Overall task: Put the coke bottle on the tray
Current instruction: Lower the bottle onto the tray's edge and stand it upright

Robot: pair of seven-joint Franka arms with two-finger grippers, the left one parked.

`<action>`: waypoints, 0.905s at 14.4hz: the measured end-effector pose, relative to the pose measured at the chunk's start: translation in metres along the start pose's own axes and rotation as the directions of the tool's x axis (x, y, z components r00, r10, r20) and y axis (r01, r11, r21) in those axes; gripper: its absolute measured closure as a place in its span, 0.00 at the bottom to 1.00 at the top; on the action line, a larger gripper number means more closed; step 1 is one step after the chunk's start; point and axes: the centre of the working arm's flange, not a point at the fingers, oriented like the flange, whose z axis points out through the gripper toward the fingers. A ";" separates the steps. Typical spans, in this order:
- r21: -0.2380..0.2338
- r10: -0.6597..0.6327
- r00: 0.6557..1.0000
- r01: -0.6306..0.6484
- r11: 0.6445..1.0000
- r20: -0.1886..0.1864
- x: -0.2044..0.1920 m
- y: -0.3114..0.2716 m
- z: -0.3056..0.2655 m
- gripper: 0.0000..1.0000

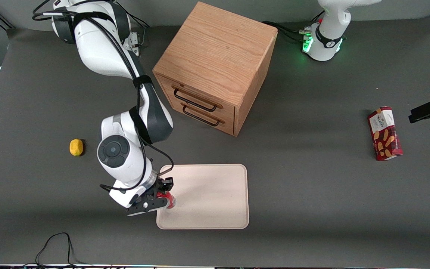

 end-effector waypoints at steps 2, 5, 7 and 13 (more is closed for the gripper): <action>0.010 0.013 1.000 -0.013 1.000 -0.001 0.000 0.003 0.017 0.67; 0.029 0.024 1.000 -0.024 0.999 0.007 -0.002 0.003 0.027 0.67; 0.027 0.026 1.000 -0.026 0.999 0.014 -0.003 0.004 0.032 0.67; 0.029 0.015 1.000 -0.015 0.999 0.026 -0.005 0.010 0.040 0.63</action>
